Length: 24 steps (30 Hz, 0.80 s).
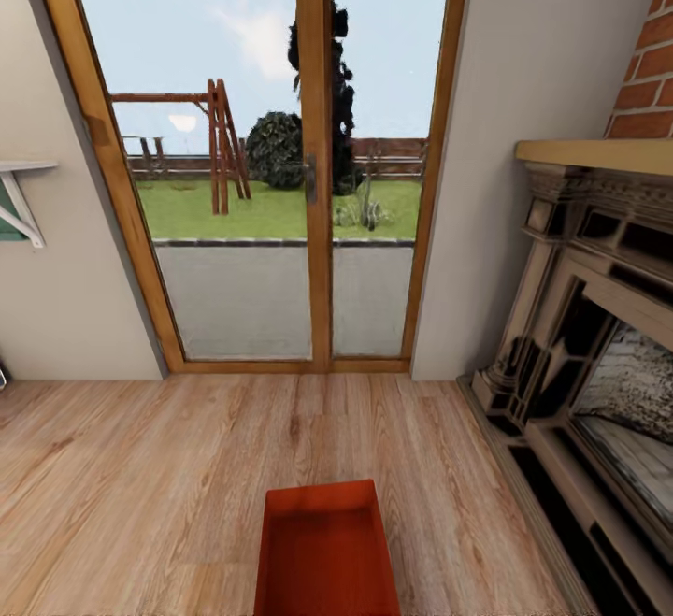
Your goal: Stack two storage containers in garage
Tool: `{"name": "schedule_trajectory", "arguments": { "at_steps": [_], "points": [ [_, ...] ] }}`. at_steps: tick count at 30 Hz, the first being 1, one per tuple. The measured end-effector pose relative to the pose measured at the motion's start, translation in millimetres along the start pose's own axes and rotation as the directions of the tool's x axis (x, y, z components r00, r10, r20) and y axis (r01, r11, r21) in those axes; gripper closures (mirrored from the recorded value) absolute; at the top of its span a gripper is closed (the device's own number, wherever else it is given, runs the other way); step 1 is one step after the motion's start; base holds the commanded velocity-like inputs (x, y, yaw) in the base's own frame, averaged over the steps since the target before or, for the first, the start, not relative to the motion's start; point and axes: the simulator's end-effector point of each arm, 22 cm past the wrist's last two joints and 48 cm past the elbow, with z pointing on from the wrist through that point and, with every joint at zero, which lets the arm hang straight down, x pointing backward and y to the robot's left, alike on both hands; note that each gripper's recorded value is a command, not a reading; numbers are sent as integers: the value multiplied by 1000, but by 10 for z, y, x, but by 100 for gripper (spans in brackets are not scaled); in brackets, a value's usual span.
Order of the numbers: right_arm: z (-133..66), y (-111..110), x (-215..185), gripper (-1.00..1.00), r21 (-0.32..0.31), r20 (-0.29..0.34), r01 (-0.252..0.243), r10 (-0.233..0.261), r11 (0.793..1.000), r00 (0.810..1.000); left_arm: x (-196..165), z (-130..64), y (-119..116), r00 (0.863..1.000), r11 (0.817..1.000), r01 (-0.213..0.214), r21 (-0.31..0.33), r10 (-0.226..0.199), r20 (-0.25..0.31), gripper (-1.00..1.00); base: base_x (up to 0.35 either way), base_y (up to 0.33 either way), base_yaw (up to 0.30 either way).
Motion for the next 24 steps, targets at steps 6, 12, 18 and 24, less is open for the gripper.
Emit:
{"name": "schedule_trajectory", "arguments": {
  "at_steps": [6,12,18,24],
  "points": [
    [6,2,38,-100,0,-9,4,-4,1000,1000,39,11,15,1000,1000,-2,-3,2,-10,-100,0,0,0],
    [11,-7,76,-100,5,-19,8,-8,1000,1000,65,22,40,1000,1000,-9,-7,9,-18,-100,0,0,0],
    [12,9,88,-100,4,-20,5,-5,1000,1000,80,25,32,1000,1000,-15,-6,15,-21,-100,0,0,0],
    [12,-17,106,-100,10,-25,-6,6,1000,1000,78,26,44,1000,1000,-16,-8,16,-21,-100,0,0,0]
  ]
}}
